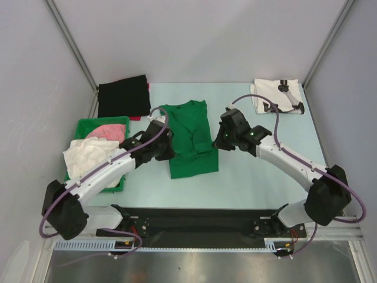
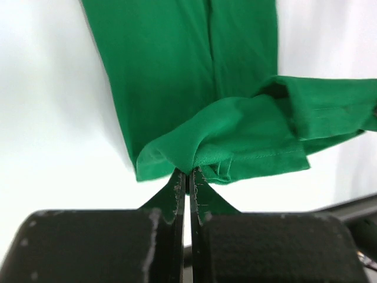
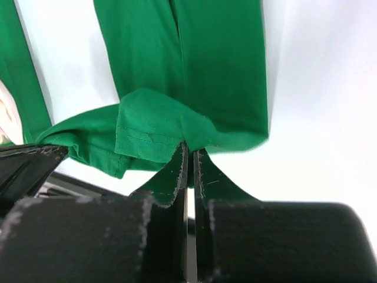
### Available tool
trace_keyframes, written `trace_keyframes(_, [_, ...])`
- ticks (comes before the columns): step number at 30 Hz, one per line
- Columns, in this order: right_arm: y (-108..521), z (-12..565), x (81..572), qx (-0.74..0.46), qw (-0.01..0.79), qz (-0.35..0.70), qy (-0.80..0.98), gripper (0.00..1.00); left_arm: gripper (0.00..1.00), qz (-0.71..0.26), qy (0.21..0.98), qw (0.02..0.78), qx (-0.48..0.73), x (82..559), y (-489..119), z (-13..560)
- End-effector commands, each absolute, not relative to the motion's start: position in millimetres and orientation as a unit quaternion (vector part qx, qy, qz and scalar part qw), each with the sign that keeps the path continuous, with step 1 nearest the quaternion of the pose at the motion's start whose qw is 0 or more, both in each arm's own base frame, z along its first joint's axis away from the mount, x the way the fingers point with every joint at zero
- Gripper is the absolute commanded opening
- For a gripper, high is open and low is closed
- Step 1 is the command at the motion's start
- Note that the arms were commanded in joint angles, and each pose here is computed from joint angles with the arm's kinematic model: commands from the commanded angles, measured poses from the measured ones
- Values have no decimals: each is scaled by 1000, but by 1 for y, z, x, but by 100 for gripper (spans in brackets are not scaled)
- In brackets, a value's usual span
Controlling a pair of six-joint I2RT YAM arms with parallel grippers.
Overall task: Fold and stack the t-shirts
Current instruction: Fold the tshirt
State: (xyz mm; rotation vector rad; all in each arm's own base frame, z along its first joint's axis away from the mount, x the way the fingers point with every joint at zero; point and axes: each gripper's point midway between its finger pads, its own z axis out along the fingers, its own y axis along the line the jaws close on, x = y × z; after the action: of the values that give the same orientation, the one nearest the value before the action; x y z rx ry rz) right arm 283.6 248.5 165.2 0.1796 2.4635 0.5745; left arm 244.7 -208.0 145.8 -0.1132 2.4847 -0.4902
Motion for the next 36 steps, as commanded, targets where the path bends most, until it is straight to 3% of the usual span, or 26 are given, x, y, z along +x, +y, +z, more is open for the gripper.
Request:
trace_keyframes(1, [263, 182, 314, 24, 314, 253, 915, 0, 0, -190, 927, 323, -18, 277, -208, 159])
trace_keyframes(17, [269, 128, 399, 18, 265, 268, 926, 0, 1, -151, 952, 260, -57, 353, -192, 93])
trace_keyframes(24, [278, 99, 437, 9, 235, 277, 932, 1, 9, -144, 958, 230, -88, 384, -178, 67])
trace_keyframes(25, [278, 88, 444, 9, 227, 269, 936, 7, 22, -147, 958, 226, -95, 390, -173, 65])
trace_keyframes(26, [274, 82, 447, 13, 216, 256, 942, 16, 27, -151, 959, 221, -97, 394, -171, 63])
trace_keyframes(27, [274, 103, 466, 9, 240, 261, 935, 41, 31, -152, 959, 214, -104, 404, -170, 60])
trace_keyframes(28, [270, 95, 472, 13, 233, 251, 939, 56, 54, -162, 959, 204, -113, 407, -166, 61])
trace_keyframes(30, [254, 103, 479, 29, 231, 227, 946, 79, 71, -176, 956, 209, -110, 418, -167, 72])
trace_keyframes(31, [252, 114, 483, 31, 240, 227, 943, 84, 81, -174, 956, 211, -105, 419, -165, 76])
trace_keyframes(36, [229, 149, 455, 41, 262, 223, 938, 89, 86, -167, 953, 229, -106, 387, -152, 102])
